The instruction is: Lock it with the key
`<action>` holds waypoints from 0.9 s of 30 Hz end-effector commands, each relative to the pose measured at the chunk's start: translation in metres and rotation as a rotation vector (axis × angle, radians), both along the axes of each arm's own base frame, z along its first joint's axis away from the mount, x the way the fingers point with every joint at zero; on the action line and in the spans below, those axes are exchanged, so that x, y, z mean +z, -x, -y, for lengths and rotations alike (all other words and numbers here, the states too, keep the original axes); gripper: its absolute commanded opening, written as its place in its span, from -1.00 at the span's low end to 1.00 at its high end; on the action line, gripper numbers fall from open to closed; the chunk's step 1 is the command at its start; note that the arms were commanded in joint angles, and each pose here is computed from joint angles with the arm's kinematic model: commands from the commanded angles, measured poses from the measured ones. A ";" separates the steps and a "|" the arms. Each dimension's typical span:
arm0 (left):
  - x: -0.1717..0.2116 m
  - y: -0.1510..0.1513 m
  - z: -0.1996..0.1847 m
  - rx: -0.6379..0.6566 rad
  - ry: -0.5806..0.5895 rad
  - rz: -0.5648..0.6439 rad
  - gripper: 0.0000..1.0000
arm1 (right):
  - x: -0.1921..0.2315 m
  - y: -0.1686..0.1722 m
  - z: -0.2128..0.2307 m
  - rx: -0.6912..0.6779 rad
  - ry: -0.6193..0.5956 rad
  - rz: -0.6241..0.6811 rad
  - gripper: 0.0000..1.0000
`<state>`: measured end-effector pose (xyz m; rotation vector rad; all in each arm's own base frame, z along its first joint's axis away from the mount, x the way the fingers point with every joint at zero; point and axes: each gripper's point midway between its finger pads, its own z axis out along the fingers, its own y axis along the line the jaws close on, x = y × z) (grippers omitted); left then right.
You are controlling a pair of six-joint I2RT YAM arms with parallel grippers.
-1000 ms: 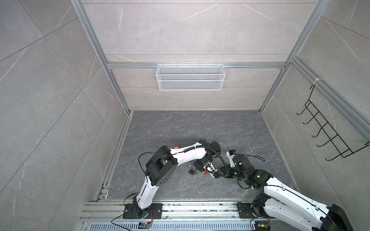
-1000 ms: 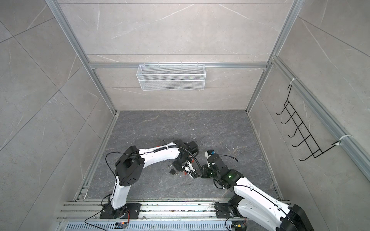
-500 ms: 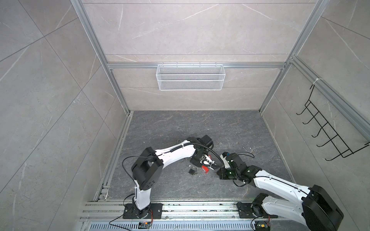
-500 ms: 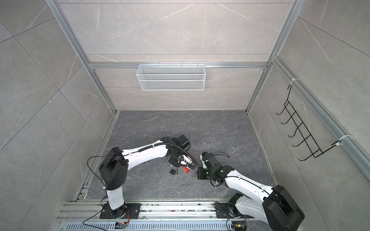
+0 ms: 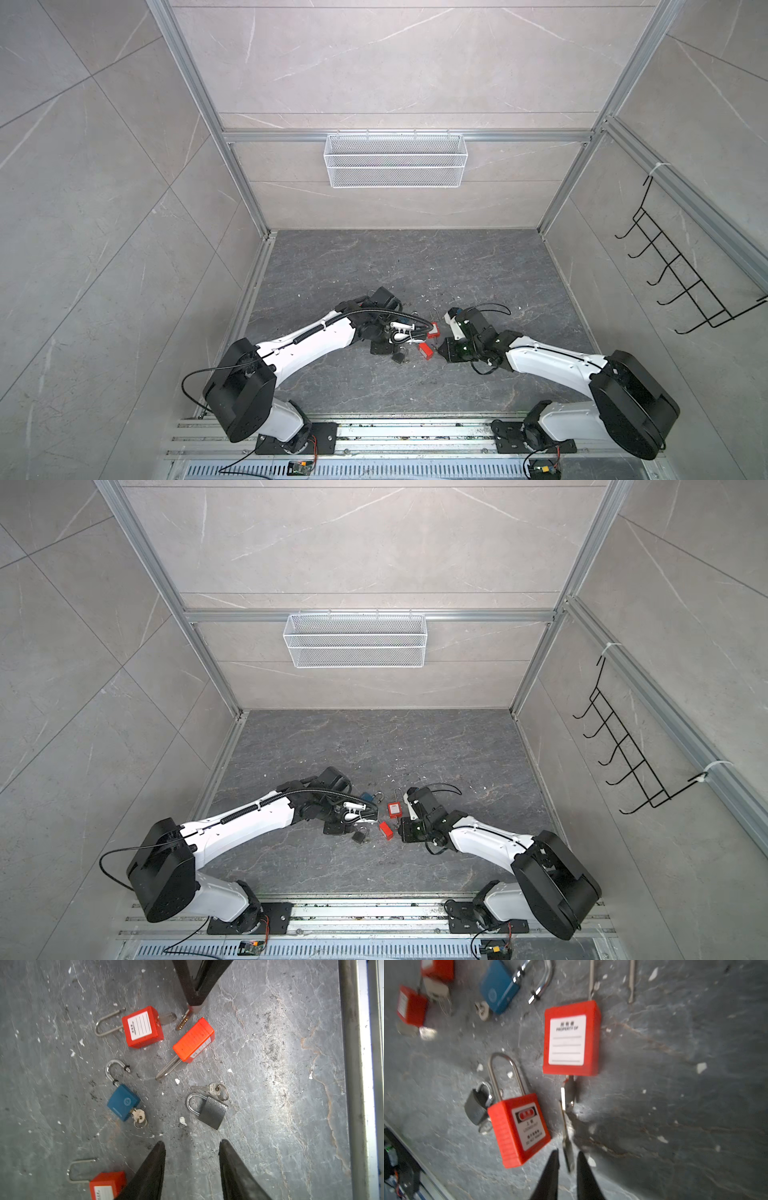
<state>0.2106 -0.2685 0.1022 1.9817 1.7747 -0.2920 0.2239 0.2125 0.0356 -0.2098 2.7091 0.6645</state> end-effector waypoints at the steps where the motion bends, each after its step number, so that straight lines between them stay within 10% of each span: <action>1: 0.030 -0.005 0.008 0.088 0.148 -0.002 -0.09 | 0.021 -0.006 0.003 -0.013 0.016 0.042 -0.35; 27: 0.047 -0.037 -0.037 0.521 0.327 -0.128 -0.07 | 0.016 -0.007 -0.041 0.365 0.353 0.041 0.07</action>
